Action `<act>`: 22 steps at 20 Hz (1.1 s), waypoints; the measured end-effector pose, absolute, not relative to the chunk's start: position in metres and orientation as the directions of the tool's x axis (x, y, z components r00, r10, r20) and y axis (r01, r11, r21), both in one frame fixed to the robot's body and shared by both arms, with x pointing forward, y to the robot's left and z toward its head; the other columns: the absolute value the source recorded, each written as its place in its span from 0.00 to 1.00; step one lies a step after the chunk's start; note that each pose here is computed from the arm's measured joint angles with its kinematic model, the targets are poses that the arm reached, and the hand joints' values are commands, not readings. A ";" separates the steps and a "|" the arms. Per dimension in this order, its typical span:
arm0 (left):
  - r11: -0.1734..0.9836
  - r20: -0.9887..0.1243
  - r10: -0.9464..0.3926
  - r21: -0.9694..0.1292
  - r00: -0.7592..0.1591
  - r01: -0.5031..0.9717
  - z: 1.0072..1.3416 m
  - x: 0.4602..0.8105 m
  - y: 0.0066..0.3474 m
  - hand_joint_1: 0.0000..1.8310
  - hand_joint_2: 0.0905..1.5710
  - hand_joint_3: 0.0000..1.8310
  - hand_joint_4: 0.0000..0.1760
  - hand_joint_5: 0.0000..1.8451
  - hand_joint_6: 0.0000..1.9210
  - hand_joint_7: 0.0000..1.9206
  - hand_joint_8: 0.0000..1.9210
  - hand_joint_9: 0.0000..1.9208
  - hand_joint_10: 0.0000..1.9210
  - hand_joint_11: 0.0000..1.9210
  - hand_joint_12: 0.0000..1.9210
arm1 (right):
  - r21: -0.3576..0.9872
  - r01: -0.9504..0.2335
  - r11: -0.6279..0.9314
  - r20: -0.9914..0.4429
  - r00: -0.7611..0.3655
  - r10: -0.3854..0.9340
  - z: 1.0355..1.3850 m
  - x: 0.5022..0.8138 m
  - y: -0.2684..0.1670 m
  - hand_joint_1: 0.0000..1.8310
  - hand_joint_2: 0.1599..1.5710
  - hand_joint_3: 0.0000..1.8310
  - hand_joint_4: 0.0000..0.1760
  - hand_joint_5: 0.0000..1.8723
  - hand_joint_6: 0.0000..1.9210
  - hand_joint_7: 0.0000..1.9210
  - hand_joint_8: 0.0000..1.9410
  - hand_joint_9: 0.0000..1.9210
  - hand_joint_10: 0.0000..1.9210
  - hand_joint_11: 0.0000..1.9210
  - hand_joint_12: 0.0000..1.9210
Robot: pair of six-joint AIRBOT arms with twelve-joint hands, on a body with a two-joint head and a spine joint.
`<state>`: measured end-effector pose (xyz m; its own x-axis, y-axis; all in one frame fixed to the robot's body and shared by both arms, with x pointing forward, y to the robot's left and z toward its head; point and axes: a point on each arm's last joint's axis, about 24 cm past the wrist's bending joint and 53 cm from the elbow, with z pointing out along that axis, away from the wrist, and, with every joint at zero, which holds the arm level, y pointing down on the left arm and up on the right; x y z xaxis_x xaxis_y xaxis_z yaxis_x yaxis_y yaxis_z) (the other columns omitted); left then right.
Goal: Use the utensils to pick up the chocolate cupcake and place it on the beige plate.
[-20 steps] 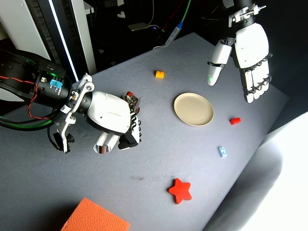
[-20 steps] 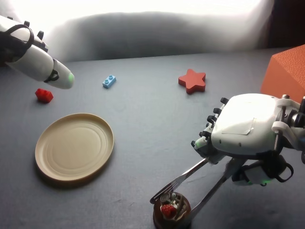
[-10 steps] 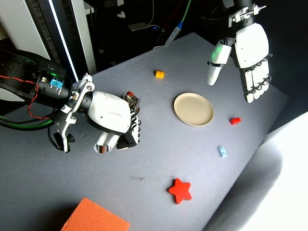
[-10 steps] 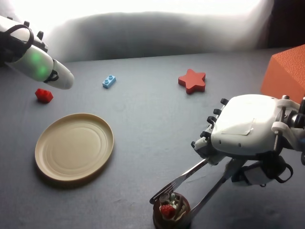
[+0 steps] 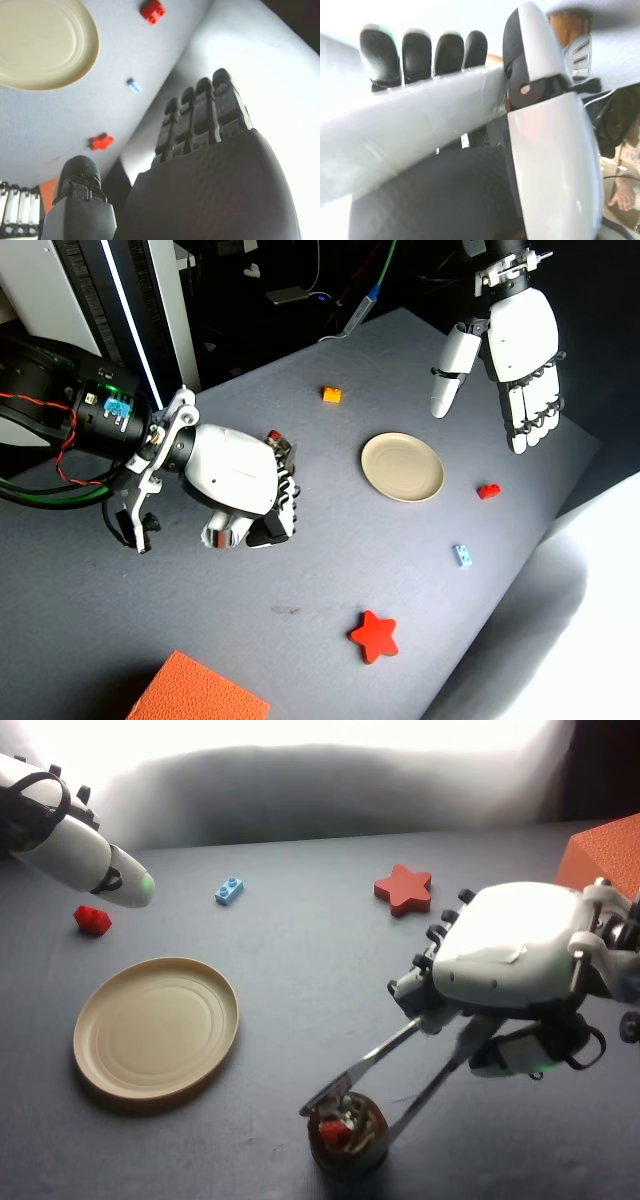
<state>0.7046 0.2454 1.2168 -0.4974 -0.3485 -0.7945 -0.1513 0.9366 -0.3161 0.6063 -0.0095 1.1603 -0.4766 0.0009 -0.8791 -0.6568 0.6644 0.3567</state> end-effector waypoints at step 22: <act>0.936 -0.793 -0.349 -0.317 -0.499 -0.151 1.217 0.704 0.245 0.02 0.67 0.00 0.00 0.00 0.00 0.00 0.00 0.00 0.00 0.00 0.00 | 0.583 -0.545 0.602 -0.786 -0.565 0.249 1.204 0.685 0.053 0.66 0.74 0.00 0.00 0.40 0.62 0.45 0.70 0.43 0.72 0.40 0.83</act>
